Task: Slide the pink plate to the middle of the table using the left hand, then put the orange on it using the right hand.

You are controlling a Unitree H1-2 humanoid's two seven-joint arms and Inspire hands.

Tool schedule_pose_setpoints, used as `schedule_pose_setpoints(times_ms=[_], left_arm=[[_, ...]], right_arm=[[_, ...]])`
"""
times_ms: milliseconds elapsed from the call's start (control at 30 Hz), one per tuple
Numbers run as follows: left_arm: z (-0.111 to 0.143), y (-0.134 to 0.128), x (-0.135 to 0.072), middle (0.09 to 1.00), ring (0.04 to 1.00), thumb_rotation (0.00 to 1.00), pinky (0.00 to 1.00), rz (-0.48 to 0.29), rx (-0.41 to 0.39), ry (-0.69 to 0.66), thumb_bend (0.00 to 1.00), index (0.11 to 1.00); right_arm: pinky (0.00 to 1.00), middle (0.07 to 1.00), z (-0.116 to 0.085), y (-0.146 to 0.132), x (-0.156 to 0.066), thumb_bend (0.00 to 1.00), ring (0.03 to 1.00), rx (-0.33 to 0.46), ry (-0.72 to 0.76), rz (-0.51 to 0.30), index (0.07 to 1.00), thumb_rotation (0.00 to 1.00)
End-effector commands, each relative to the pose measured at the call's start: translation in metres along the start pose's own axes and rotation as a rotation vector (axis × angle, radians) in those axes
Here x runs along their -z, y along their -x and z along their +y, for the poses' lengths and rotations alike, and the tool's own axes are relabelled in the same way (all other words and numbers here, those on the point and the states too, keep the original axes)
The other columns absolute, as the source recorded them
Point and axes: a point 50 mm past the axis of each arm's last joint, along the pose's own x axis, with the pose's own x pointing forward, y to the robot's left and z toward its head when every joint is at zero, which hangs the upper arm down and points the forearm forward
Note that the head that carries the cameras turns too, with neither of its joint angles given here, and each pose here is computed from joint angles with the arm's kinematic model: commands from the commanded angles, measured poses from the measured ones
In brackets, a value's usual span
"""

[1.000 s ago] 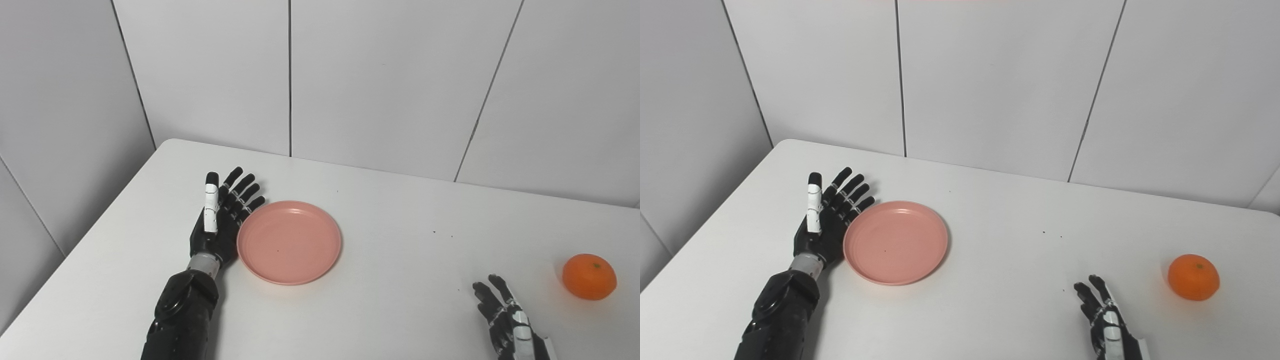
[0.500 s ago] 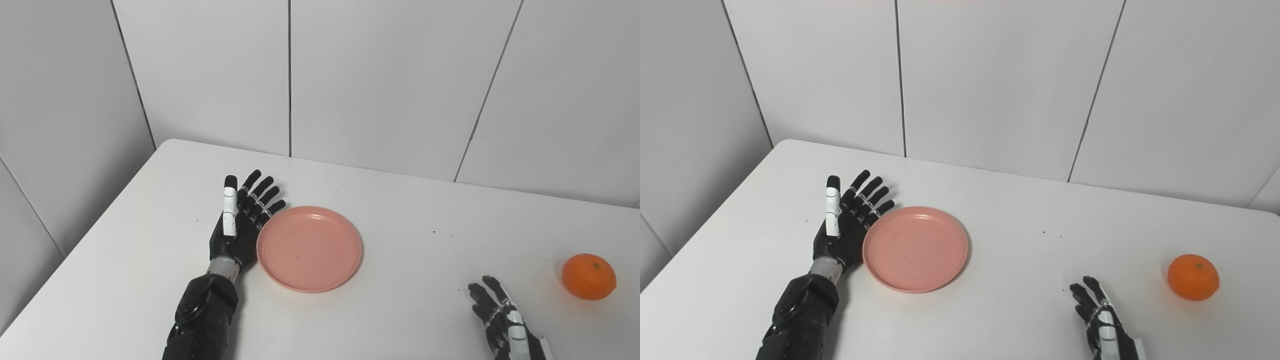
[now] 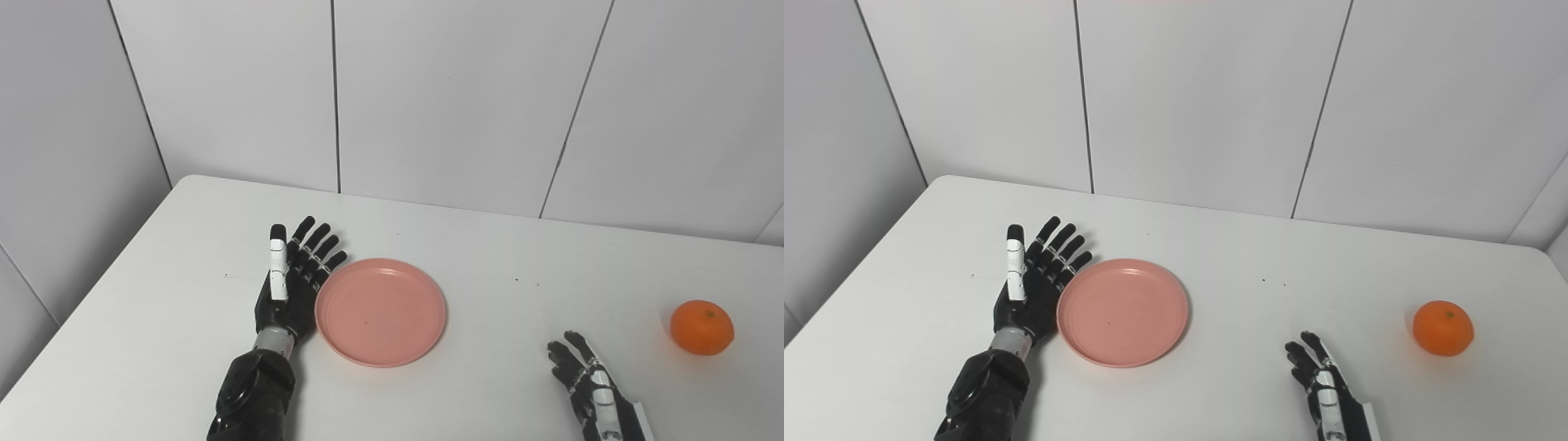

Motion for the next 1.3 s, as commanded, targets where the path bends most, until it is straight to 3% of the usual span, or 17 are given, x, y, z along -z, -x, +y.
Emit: schedule_pose_setpoints(times_ms=[0, 867, 1267], left_arm=[[0.017, 0.021, 0.041, 0.846, 0.844, 0.78, 0.73, 0.201, -0.111, 0.007, 0.80, 0.856], [-0.015, 0.019, 0.047, 0.844, 0.852, 0.75, 0.78, 0.220, -0.085, 0.094, 0.77, 0.869], [-0.019, 0.023, 0.057, 0.850, 0.859, 0.75, 0.78, 0.249, -0.076, 0.098, 0.77, 0.871]], right_arm=[[0.90, 0.813, 0.015, 0.016, 0.016, 0.79, 0.864, 0.016, -0.057, 0.093, 0.863, 0.94], [0.91, 0.811, 0.039, 0.008, 0.010, 0.84, 0.858, 0.021, -0.060, 0.096, 0.860, 0.93], [0.89, 0.875, 0.051, 0.004, 0.012, 0.80, 0.877, 0.109, -0.056, 0.055, 0.889, 0.87]])
